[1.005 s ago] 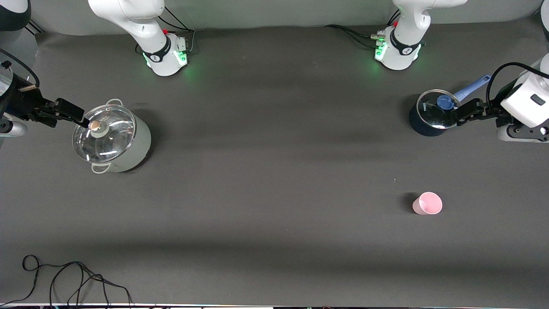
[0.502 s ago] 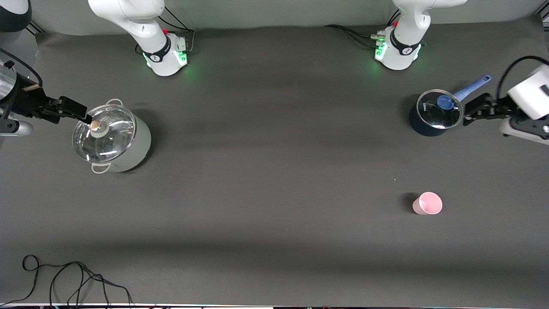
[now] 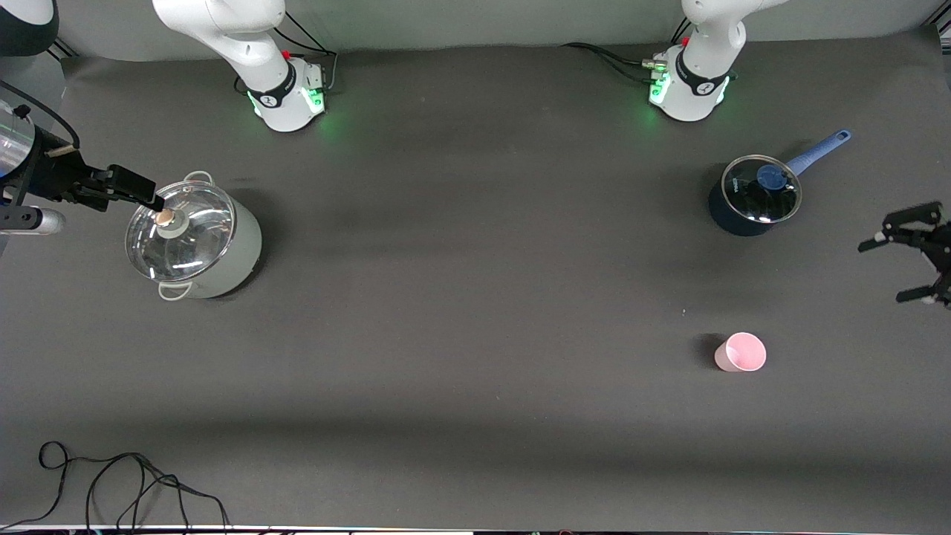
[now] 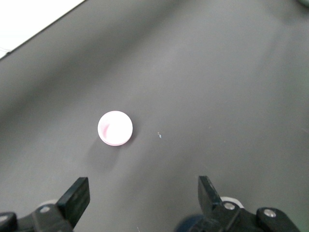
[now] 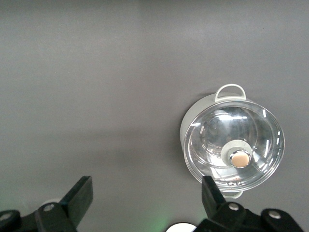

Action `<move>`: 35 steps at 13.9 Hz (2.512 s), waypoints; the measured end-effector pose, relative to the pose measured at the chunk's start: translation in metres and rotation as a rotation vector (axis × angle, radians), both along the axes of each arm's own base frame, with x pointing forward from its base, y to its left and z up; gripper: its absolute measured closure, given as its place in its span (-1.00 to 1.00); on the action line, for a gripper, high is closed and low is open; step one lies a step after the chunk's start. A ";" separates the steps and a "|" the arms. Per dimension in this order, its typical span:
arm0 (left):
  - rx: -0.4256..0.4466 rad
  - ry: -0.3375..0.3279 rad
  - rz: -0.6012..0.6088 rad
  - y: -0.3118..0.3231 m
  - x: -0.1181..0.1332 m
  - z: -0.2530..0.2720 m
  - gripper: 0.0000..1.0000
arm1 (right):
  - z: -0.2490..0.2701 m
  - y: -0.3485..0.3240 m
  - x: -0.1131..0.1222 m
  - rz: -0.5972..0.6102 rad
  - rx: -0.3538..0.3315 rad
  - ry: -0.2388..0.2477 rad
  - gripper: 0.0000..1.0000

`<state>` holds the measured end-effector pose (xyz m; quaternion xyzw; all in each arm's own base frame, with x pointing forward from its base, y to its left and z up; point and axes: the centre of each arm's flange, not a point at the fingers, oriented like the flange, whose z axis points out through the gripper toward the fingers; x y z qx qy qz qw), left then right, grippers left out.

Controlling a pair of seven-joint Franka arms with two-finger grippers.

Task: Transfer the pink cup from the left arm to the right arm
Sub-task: 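Move the left gripper away from the saucepan toward the pink cup, then lower the left gripper around the pink cup and close it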

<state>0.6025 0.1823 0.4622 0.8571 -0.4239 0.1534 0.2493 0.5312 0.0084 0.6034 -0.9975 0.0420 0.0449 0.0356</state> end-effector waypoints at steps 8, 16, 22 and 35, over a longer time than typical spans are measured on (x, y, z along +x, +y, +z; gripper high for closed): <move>-0.460 -0.370 -0.141 0.093 -0.022 -0.266 -0.99 | 0.000 0.000 0.000 0.001 0.000 0.000 -1.00; -0.574 -0.576 -0.137 0.059 -0.022 -0.365 -0.92 | 0.000 0.000 0.000 0.001 0.000 0.001 -1.00; -0.568 -0.618 -0.117 0.036 -0.011 -0.382 -0.92 | 0.000 0.000 0.000 0.001 0.000 0.001 -1.00; -0.581 -0.657 -0.072 -0.030 0.014 -0.406 -0.30 | 0.000 0.000 0.000 0.001 0.000 0.001 -1.00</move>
